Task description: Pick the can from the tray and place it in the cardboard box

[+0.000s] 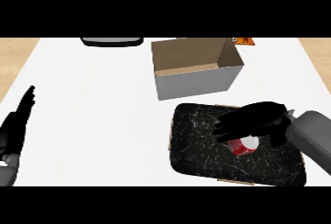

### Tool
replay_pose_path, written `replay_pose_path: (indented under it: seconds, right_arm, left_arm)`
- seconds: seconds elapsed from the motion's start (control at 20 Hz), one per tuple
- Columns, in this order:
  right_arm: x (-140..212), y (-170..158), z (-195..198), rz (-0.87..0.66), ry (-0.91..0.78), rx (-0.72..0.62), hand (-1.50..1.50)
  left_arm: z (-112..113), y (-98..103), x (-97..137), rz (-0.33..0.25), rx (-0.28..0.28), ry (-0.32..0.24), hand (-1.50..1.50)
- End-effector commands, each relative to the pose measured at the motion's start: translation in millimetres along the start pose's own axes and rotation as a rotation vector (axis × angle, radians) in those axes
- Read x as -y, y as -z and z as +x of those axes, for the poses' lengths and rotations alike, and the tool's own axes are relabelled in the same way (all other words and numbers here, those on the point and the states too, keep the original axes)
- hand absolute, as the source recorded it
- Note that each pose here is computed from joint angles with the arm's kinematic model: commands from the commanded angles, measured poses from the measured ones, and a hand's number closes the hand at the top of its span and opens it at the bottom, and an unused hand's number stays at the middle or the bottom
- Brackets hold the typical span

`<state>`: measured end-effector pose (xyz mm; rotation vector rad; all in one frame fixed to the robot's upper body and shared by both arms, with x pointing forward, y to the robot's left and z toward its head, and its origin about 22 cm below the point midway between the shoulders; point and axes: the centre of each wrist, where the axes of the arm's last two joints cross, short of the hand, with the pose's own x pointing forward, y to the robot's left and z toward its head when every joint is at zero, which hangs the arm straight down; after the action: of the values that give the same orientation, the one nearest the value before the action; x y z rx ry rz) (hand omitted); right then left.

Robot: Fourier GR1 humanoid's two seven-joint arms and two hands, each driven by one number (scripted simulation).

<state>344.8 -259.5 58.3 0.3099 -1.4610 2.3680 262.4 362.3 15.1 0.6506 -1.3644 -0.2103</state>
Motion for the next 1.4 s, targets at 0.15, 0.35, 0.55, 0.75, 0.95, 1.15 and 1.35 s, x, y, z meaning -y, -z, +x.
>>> replay_pose_path:
  seconds: [0.15, 0.35, 0.55, 0.75, 0.95, 1.15, 1.35]
  right_arm:
    - [-28, 17, 21, 0.105, 0.039, 0.008, -1.5]
    - [-22, 29, 4, 0.088, 0.066, -0.012, -1.5]
    - [-45, 49, 7, -0.066, -0.025, -0.001, 1.5]
    - [-46, 47, -7, -0.149, -0.061, -0.009, 1.5]
    - [-33, 43, -2, -0.249, -0.108, -0.006, 1.5]
    - [-65, 2, -14, -0.429, 0.157, -0.616, 1.5]
    - [-108, -57, -15, -0.603, 0.391, -1.129, 1.5]
  left_arm:
    - [9, 0, -4, -0.011, -0.011, 0.0, 0.0]
    - [16, -10, 16, -0.005, -0.001, 0.011, 0.0]
    - [2, 5, 12, -0.005, 0.001, 0.0, 0.0]
    - [11, 7, -2, -0.004, 0.021, -0.002, 0.0]
    - [-9, -1, 5, -0.009, -0.016, -0.006, 0.0]
    - [-14, -5, -5, 0.039, -0.059, -0.009, 0.0]
    - [-27, -11, -22, 0.092, -0.108, 0.013, 0.0]
